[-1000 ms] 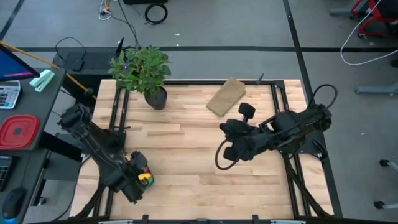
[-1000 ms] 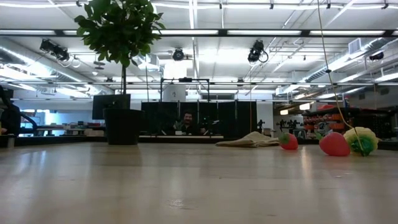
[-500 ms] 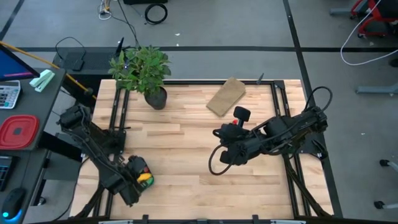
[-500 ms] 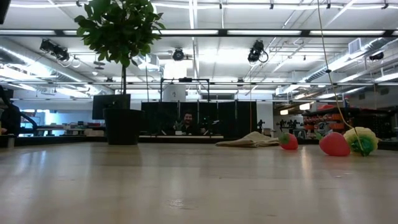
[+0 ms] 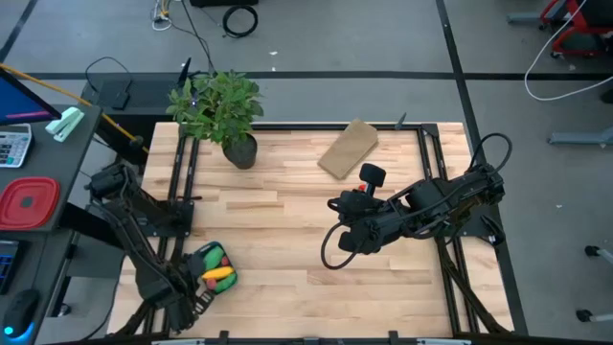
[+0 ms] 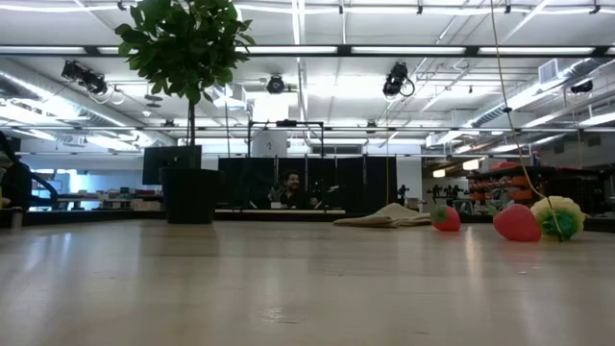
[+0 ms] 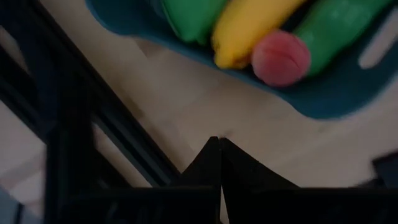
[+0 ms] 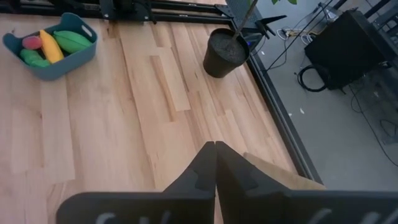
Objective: Pick and placing Produce into tupperware
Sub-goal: Move the blue bin to the middle of the table
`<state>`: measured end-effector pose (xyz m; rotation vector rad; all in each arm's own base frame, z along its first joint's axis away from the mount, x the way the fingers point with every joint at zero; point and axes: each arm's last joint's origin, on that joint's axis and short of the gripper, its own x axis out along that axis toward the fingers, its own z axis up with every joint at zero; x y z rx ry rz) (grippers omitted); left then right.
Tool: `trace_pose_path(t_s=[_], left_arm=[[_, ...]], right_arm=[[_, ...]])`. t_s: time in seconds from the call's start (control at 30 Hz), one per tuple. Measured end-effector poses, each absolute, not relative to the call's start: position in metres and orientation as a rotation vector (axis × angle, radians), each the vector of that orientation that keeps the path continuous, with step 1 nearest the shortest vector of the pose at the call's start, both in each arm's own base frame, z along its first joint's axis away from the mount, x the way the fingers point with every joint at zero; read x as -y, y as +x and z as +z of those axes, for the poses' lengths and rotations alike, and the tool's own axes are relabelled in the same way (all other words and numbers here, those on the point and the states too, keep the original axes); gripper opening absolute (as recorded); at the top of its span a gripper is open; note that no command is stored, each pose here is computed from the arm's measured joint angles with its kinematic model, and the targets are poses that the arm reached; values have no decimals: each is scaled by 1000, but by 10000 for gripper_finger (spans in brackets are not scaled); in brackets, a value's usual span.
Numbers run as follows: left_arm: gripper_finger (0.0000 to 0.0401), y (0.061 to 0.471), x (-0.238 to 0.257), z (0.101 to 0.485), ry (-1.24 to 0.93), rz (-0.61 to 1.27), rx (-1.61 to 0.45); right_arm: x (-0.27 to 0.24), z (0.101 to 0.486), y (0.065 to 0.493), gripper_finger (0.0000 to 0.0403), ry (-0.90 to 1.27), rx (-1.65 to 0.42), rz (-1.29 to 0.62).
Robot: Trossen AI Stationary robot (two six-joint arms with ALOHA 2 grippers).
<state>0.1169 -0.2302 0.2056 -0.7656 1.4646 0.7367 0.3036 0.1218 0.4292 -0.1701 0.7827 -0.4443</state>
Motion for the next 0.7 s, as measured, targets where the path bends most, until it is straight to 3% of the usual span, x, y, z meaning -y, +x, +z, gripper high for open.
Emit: trace_pose_path(t_s=[0.37, 0.7], left_arm=[[3, 108, 223, 171, -815, 772, -1440], [4, 108, 219, 165, -797, 766, -1375]], right_arm=[[-122, 429, 304, 9, -162, -780, -447], [-122, 430, 304, 8, -163, -776, -445]])
